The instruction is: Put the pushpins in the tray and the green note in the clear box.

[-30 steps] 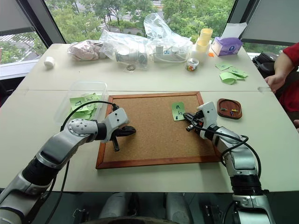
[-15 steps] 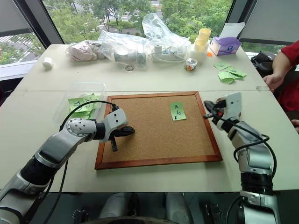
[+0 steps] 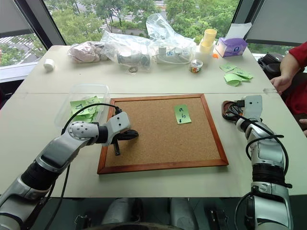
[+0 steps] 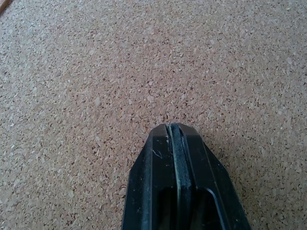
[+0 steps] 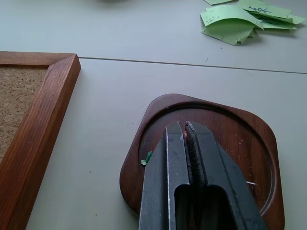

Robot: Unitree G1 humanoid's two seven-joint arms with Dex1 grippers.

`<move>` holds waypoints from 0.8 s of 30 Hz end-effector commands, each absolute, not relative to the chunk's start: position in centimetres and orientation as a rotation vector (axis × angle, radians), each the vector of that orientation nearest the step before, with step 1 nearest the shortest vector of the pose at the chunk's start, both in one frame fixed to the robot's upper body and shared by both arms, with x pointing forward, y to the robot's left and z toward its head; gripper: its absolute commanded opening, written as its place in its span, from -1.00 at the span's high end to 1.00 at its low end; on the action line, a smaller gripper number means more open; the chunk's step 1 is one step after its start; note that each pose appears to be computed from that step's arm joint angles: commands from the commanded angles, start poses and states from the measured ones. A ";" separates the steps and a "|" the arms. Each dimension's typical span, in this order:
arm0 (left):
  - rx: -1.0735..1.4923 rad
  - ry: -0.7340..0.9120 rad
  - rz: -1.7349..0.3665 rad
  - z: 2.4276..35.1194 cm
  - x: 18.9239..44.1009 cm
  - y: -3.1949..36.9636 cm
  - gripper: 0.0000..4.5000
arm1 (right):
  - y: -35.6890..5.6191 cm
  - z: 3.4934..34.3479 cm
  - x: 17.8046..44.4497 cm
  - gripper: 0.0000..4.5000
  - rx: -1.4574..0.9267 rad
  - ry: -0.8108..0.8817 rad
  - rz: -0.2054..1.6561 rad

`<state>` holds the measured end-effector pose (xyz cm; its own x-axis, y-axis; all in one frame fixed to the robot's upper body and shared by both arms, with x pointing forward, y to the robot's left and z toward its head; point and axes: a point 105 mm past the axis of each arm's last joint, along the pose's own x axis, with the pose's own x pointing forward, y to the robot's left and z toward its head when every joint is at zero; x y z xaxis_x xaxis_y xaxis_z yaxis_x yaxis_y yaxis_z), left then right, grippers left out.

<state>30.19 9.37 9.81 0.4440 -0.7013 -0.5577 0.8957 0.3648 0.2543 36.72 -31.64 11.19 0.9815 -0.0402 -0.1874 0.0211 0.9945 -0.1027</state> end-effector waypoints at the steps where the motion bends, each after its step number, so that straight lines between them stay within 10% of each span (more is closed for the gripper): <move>1: 0.587 0.458 -1.030 8.3 30.0 10.4 1.00 | -32.4 12.7 36.8 0.74 -0.104 0.133 -0.057; 9: 0.588 0.457 -1.036 8.2 30.0 10.2 1.00 | -33.1 13.2 36.8 -0.99 -0.093 0.111 -0.091; 20: 0.588 0.457 -1.035 8.2 30.1 10.1 1.00 | -33.8 15.0 36.6 -0.99 0.100 0.025 -0.117; 24: 0.590 0.458 -1.036 8.2 30.1 10.2 1.00 | -28.4 16.0 36.4 -0.99 -0.007 0.019 0.162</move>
